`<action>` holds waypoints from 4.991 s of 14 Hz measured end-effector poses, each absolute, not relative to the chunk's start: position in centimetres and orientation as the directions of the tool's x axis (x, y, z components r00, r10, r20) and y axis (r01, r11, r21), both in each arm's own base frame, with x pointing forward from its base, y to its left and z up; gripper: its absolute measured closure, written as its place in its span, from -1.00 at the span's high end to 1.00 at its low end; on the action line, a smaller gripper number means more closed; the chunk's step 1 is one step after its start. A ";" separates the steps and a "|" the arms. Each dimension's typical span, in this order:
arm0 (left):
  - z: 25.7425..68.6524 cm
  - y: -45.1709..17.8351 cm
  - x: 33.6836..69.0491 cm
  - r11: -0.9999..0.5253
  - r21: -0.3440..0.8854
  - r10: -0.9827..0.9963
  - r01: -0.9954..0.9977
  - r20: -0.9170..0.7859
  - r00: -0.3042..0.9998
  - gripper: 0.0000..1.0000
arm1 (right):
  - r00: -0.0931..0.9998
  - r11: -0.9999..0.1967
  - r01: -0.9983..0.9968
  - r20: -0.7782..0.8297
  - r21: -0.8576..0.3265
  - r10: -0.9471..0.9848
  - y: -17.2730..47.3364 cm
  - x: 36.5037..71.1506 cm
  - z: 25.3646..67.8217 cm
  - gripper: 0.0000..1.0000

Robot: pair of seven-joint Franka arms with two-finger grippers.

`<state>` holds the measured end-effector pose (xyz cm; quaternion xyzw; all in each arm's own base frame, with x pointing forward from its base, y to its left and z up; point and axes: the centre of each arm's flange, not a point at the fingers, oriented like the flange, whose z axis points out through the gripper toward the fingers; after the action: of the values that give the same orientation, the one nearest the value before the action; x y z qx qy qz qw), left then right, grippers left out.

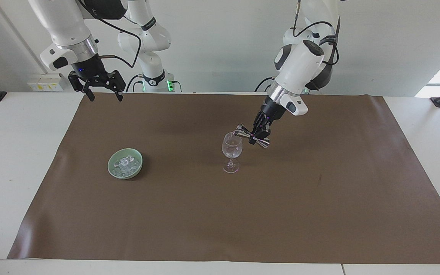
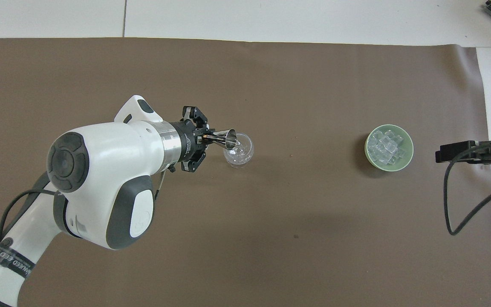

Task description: Pour wine and add ice with both arms

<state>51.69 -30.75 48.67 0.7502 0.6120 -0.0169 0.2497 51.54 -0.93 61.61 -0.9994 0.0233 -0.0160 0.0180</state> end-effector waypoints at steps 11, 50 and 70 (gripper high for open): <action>49.5 -33.8 50.4 -0.234 0.427 0.952 0.874 -0.080 0.295 -0.56 | 0.998 -0.998 -0.046 0.031 -0.037 -0.047 -0.9 51.5 61.6 1.00; 49.3 -32.3 53.5 -0.257 0.438 0.948 0.862 -0.059 0.313 -0.56 | 0.999 -0.998 -0.051 -0.004 -0.037 -0.050 -1.2 50.9 61.2 1.00; 42.0 -8.4 58.9 0.243 0.223 0.708 0.944 -0.706 -0.015 -0.56 | 0.948 -0.953 0.300 0.101 0.042 0.303 -1.0 53.4 49.2 1.00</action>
<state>58.94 -8.37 42.04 0.5944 0.6947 -0.1582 0.3729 53.39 -0.98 49.19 -0.9867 -0.1529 -0.0530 -0.0132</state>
